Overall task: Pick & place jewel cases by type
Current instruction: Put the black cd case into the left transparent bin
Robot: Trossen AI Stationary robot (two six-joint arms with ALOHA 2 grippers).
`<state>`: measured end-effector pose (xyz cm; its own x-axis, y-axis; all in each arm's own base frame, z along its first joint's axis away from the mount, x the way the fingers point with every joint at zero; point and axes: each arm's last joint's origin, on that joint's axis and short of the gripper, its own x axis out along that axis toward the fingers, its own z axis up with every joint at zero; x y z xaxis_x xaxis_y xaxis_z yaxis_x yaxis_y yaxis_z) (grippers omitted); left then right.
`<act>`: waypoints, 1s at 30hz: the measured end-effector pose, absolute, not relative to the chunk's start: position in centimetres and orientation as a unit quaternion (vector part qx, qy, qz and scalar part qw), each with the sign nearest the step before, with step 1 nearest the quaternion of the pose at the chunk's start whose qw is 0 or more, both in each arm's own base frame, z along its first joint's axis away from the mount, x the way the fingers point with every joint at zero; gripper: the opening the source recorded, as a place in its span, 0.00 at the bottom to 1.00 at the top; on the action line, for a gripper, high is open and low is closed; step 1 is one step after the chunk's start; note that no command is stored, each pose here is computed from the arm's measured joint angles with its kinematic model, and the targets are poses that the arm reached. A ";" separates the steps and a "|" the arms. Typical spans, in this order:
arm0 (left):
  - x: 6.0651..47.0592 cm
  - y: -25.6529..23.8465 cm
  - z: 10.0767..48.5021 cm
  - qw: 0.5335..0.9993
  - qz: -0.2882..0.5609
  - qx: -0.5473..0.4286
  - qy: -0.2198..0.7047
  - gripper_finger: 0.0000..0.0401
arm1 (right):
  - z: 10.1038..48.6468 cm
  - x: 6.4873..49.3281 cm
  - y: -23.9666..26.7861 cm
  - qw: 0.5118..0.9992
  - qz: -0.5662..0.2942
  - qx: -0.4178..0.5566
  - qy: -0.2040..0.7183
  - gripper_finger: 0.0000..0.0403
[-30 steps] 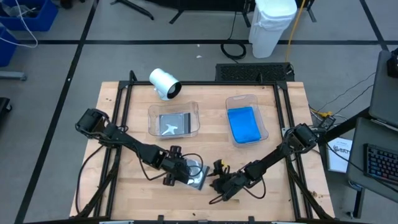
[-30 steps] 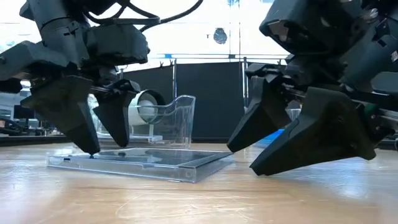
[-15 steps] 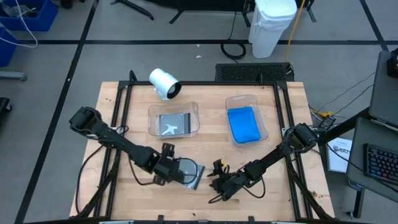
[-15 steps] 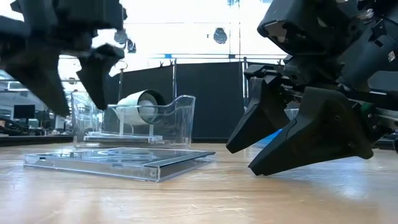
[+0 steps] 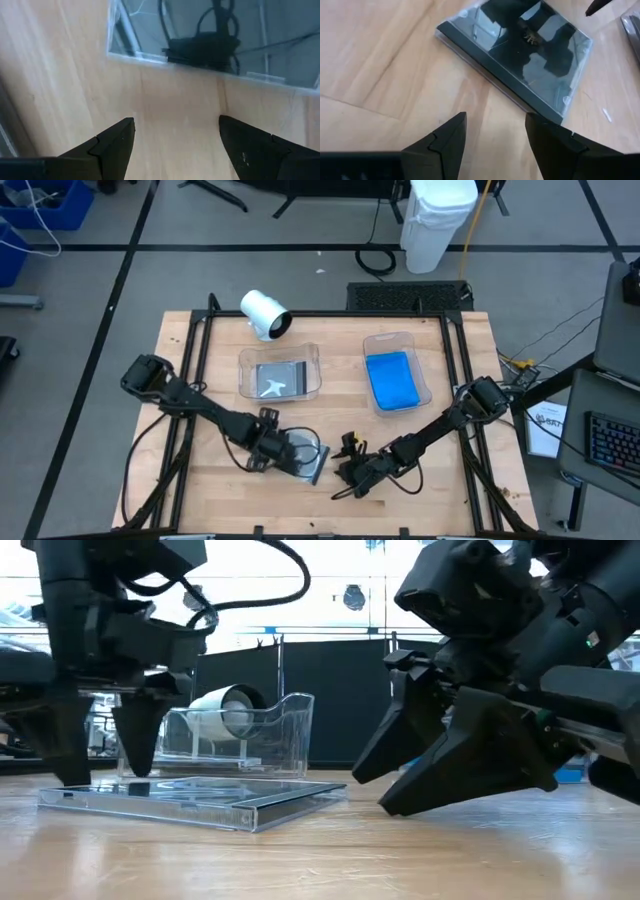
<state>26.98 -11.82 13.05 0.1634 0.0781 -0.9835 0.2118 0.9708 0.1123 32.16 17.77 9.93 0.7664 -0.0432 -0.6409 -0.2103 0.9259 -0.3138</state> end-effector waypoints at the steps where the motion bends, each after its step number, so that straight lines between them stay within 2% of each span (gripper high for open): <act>1: 27.3 -11.9 13.0 0.763 -0.050 0.107 0.636 0.74 | 9.9 32.2 17.7 0.921 0.044 -0.187 0.339 0.49; 8: 29.3 -12.7 13.2 0.823 -0.091 0.077 0.555 0.74 | 9.4 32.3 16.7 0.917 0.036 -0.191 0.347 0.49; 16: 29.5 -12.6 13.1 0.826 -0.091 0.073 0.551 0.74 | 8.9 32.6 14.8 0.919 0.032 -0.194 0.341 0.49; 24: 29.3 -12.5 13.1 0.823 -0.085 0.070 0.558 0.74 | 9.7 33.2 15.2 0.918 0.014 -0.291 0.270 0.49; 30: 29.2 -12.4 13.1 0.819 -0.074 0.065 0.565 0.74 | 10.0 33.3 15.2 0.920 -0.007 -0.297 0.257 0.49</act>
<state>29.18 -12.38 13.06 0.3503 -0.0473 -0.9354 0.1948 0.9806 0.0234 33.30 15.21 10.02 0.8680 -0.1657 -0.4681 -0.1394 0.8235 -0.5499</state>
